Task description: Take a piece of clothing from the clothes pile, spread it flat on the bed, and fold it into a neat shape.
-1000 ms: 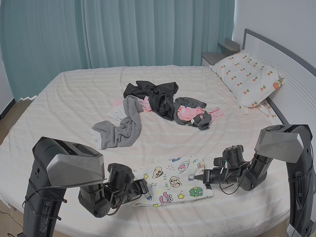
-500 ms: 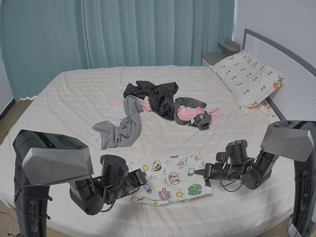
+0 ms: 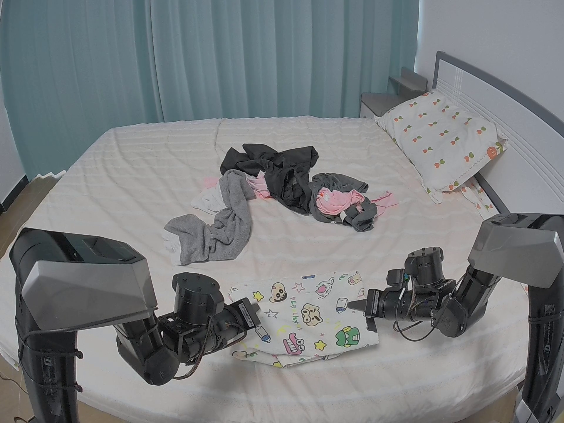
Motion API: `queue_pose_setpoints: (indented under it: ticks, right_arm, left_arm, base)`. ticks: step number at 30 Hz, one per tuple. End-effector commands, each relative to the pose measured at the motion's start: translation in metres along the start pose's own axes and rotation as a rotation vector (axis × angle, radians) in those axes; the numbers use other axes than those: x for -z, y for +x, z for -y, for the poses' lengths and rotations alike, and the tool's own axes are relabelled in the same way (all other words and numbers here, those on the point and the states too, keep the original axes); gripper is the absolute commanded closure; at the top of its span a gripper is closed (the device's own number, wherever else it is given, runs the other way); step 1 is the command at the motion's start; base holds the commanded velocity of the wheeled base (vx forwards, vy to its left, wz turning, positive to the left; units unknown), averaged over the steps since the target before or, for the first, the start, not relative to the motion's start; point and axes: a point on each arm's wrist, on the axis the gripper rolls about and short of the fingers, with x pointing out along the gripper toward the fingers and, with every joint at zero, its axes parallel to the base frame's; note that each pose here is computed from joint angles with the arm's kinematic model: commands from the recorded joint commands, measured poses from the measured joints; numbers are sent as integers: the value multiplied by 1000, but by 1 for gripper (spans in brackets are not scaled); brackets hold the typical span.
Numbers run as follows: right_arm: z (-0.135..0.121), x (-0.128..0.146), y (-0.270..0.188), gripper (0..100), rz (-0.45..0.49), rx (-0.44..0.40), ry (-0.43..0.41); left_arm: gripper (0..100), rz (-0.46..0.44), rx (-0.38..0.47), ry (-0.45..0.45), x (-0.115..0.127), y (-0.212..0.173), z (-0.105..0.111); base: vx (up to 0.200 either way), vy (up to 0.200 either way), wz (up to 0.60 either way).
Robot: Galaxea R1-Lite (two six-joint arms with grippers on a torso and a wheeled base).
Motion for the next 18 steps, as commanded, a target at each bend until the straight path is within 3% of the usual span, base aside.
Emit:
queue_pose_setpoints:
  ticks: [1,18]
  right_arm:
    - [-2,0,0,100,0,-5,-4]
    - [-7,5,3,100,-15,-15,-13]
  left_arm:
    - [100,6,1,-1,-2,-3,1]
    - [100,-5,-14,-1,0,-12,-1]
  base:
    - [0,200,0]
    - [0,200,0]
